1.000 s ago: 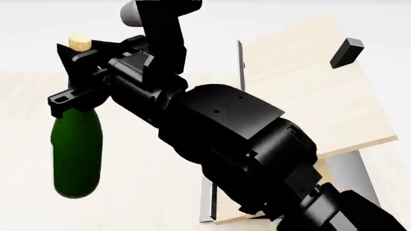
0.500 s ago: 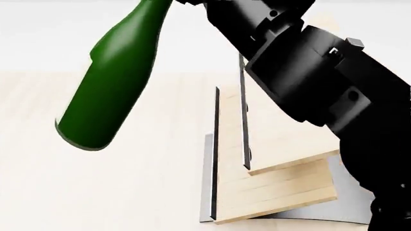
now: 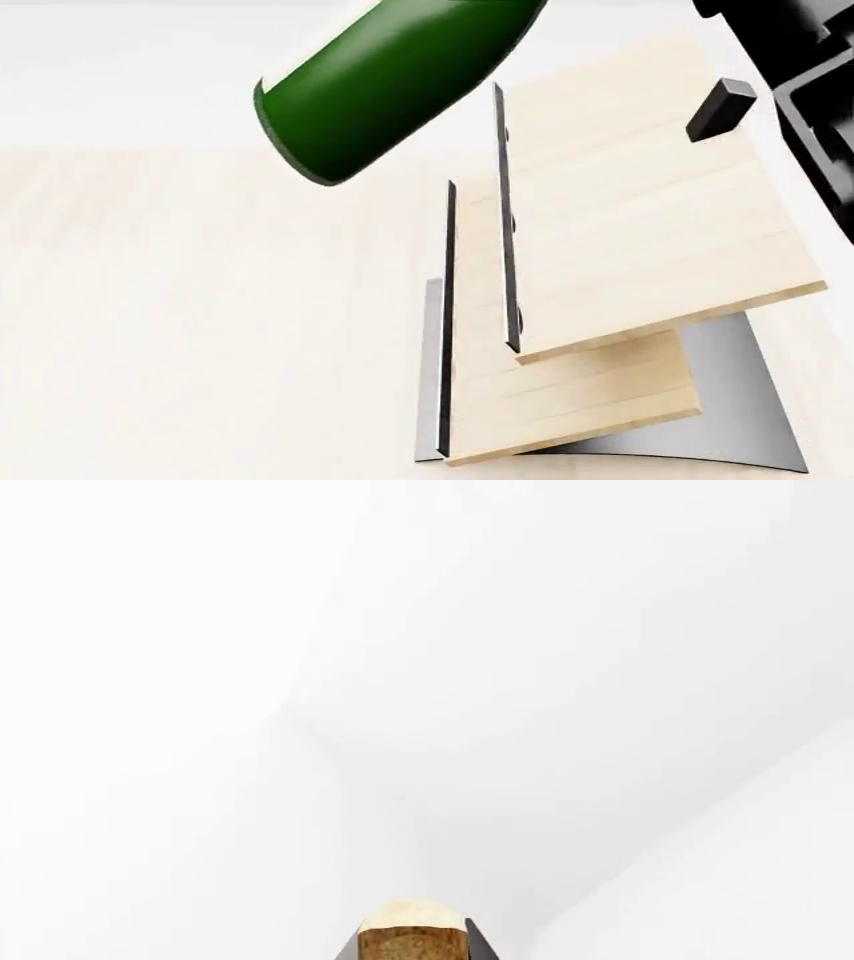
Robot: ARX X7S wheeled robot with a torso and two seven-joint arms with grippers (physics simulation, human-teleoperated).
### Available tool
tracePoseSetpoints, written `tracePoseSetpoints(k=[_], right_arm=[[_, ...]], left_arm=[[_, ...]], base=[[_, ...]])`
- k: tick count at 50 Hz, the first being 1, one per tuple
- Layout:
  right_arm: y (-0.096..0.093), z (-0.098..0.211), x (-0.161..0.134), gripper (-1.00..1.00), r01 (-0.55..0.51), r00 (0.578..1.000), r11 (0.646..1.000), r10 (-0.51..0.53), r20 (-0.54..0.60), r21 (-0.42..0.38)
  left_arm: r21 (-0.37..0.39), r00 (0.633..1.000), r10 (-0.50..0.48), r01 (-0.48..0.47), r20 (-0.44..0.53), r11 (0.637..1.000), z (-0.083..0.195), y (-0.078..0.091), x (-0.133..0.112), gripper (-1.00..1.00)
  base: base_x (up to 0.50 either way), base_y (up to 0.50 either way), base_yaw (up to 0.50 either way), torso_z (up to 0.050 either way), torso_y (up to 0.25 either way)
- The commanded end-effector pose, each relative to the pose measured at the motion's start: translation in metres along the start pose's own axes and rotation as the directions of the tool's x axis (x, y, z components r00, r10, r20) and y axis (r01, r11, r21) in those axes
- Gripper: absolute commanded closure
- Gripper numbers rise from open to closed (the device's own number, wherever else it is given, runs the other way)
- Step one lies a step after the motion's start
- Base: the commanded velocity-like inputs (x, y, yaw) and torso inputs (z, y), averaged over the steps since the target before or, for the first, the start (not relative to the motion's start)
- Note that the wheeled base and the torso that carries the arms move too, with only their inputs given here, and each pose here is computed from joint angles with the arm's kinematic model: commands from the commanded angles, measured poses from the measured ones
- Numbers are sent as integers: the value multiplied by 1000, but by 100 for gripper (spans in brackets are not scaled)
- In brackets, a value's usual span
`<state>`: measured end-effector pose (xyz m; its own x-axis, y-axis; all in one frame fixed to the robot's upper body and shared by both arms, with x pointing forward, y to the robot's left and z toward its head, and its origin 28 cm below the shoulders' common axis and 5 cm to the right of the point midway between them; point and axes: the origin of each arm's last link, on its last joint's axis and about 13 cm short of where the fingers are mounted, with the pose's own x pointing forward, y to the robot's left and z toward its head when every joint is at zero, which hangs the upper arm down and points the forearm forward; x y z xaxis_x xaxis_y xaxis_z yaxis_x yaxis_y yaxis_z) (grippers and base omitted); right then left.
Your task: Put the wine bottle on the wine rack.
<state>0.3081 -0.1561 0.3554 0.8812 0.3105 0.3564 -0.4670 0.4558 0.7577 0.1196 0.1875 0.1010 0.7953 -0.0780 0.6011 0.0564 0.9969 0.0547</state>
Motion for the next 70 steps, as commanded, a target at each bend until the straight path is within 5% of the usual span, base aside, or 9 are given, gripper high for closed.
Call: tracePoseSetpoints(k=[1, 23, 36, 55, 70], right_arm=[[-12, 30, -18, 100, 45, 989, 998, -50, 142, 39], [-65, 38, -48, 100, 134, 951, 976, -175, 255, 171], [-79, 38, -60, 100, 150, 933, 966, -209, 294, 212], [-92, 30, -60, 100, 171, 933, 963, -226, 280, 209], [-93, 26, -59, 100, 151, 949, 983, -175, 263, 107]], left_arm=[[2, 1000, 0, 0, -1, 1000, 0, 0, 0, -100], [11, 1000, 0, 0, -3, 1000, -2, 0, 0, -100], [10, 1000, -3, 4, -5, 1000, -2, -1, 0, -100], [10, 1000, -7, 7, -7, 1000, -3, -2, 0, -100], [9, 1000, -12, 12, -10, 1000, -3, -3, -1, -100]], base=[[0, 0, 0, 0, 0], [0, 0, 0, 0, 0], [0, 0, 0, 0, 1], [0, 0, 0, 0, 1], [0, 0, 0, 0, 1]])
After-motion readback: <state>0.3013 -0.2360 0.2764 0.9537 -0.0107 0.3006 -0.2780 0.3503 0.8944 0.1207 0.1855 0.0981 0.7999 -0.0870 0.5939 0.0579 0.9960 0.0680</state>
